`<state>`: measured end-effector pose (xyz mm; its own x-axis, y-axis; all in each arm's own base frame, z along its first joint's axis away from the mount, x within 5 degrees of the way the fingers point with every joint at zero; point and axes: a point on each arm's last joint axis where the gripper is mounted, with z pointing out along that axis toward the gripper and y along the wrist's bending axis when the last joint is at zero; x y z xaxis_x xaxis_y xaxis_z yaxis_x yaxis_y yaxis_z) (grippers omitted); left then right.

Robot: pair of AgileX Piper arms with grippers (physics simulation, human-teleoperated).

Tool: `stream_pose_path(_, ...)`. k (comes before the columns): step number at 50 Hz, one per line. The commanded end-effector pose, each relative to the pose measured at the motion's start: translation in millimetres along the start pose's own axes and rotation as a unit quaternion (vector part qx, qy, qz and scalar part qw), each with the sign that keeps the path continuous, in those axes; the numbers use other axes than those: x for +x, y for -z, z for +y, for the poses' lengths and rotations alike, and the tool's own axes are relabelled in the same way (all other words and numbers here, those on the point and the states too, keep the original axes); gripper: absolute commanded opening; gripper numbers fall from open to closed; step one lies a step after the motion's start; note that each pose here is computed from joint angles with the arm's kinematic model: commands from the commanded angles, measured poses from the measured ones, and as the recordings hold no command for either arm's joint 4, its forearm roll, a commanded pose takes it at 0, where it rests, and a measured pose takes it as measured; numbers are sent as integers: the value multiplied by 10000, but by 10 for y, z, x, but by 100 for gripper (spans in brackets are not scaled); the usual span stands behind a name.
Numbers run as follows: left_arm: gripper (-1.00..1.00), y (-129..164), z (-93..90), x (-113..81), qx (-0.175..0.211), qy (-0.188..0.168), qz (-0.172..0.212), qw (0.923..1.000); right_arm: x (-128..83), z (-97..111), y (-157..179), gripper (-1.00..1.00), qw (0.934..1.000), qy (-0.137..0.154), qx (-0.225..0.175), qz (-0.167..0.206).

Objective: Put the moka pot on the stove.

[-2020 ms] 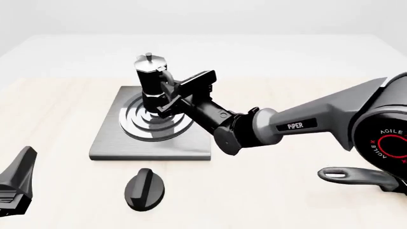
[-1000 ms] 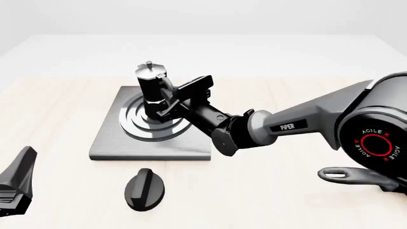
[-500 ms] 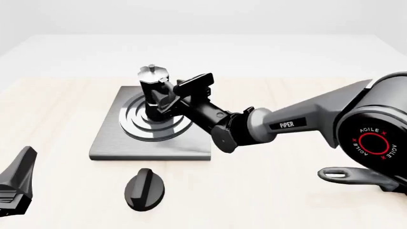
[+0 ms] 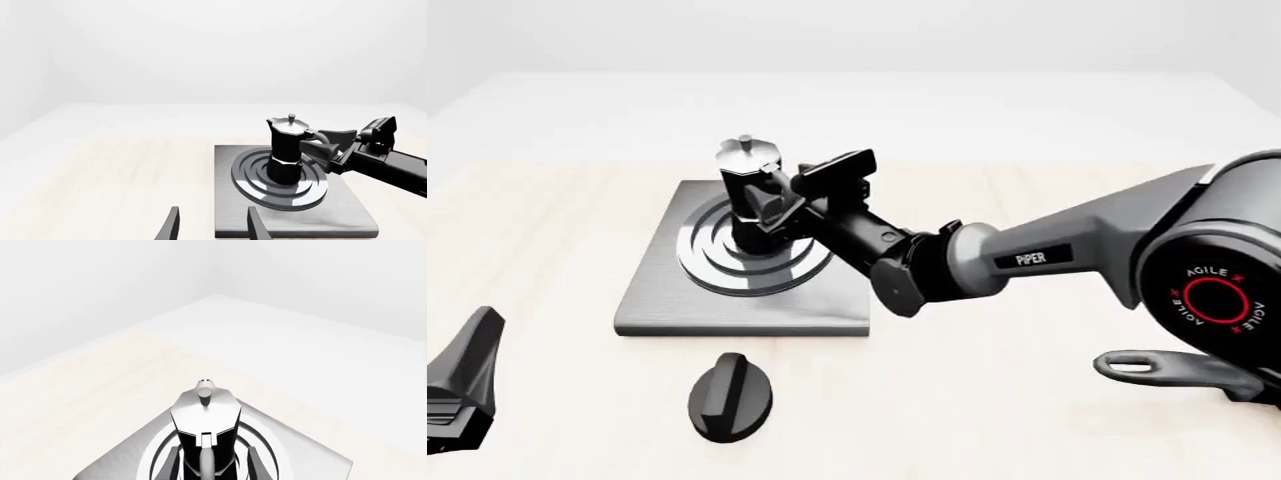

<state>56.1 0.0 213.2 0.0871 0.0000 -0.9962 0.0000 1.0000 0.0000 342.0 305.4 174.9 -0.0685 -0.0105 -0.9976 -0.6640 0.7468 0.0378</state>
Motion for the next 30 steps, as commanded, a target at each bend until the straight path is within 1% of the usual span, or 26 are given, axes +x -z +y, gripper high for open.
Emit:
stream_pose_path(1,100,0,0,0,0,0,0,10000,-33,18,23,100,10000,14,-17,15)
stream_pose_path(8,100,0,0,0,0,0,0,10000,-48,15,46,100,10000,20,-13,38)
stream_pose_path(19,100,0,0,0,0,0,0,10000,-127,24,102,100,10000,73,-20,39)
stream_pose_path(30,100,0,0,0,0,0,0,10000,-148,23,161,100,9999,99,-18,57)
